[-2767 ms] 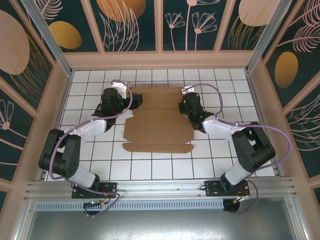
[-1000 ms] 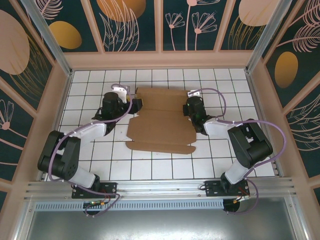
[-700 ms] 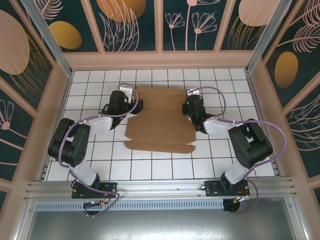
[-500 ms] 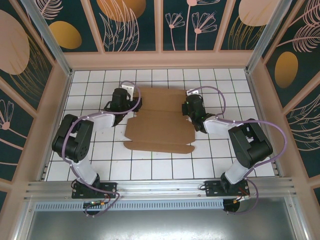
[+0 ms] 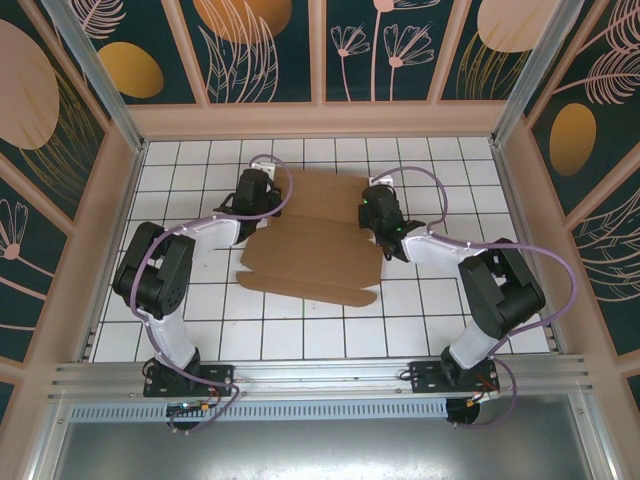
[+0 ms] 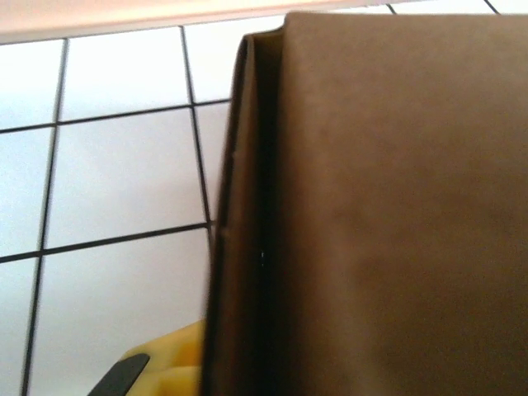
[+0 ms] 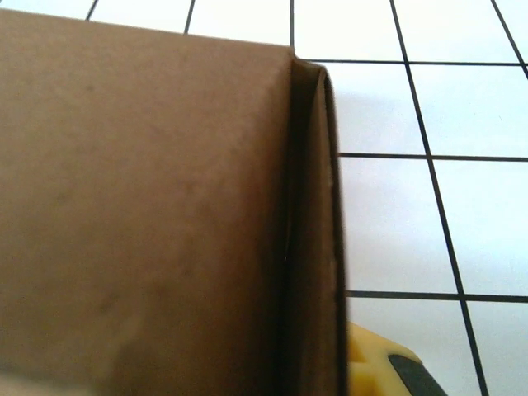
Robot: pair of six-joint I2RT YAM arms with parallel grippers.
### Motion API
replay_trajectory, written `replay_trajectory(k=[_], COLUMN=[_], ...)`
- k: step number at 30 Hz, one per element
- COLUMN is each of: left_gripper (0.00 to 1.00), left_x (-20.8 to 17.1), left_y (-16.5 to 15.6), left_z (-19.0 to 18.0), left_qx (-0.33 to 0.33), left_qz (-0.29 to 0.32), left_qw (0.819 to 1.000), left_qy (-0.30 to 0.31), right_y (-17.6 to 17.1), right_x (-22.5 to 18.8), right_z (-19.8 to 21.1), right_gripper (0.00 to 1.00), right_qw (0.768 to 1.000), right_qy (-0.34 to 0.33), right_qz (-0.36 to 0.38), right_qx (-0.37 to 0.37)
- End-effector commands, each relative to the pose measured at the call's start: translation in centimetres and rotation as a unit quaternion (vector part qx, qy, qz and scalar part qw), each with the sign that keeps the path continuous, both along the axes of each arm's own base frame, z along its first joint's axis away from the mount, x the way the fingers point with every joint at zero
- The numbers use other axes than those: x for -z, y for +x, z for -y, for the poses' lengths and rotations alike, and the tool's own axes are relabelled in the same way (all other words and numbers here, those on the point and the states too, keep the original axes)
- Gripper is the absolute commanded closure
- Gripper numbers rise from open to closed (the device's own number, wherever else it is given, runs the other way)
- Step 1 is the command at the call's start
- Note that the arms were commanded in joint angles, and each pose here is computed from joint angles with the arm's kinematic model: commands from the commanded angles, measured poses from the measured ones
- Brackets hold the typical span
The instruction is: Fold the paper box
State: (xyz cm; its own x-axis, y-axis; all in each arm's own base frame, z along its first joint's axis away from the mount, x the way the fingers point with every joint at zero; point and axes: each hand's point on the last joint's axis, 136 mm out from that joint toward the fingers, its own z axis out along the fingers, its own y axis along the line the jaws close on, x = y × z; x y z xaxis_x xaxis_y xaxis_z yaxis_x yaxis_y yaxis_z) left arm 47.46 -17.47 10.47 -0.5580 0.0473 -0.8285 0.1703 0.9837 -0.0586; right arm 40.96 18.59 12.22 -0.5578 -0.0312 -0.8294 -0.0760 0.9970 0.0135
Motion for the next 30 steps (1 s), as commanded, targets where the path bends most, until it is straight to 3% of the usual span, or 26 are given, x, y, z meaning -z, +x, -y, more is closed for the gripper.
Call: replay_trajectory(k=[1,11,18,22,26,30], left_gripper=[0.96,0.99,0.97,0.86,0.6,0.46], left_x=[0.0,-0.1,-0.5,-1.7,-3.0,-4.1], left_y=[0.6,0.9,1.0,0.7,0.3,-0.6], left_z=[-1.9,-4.4,-4.2,-3.2,-1.2,0.0], left_qx=[-0.06,-0.132,-0.13,-0.107,-0.051,-0.011], left_qz=[-0.001,-0.005,-0.005,0.01,0.02,0.029], left_qw=[0.998,0.989,0.99,0.994,0.998,0.999], left_qy=[0.022,0.062,0.054,0.019,-0.02,-0.041], right_y=[0.3,-0.9,-1.3,-1.5,-1.4,-1.2], right_x=[-4.5,-8.0,-9.2,-9.5,-9.6,-10.1], right_z=[-1.3,-3.7,-5.1,-5.4,-4.4,-3.4], right_gripper=[1.0,1.0,1.0,1.0,1.0,1.0], right_qw=[0.997,0.994,0.994,0.994,0.994,0.993], right_qy=[0.05,0.063,0.08,0.082,0.087,0.098], right_qz=[0.036,0.056,0.059,0.065,0.065,0.061], right_qx=[0.046,0.074,0.05,0.028,0.016,0.014])
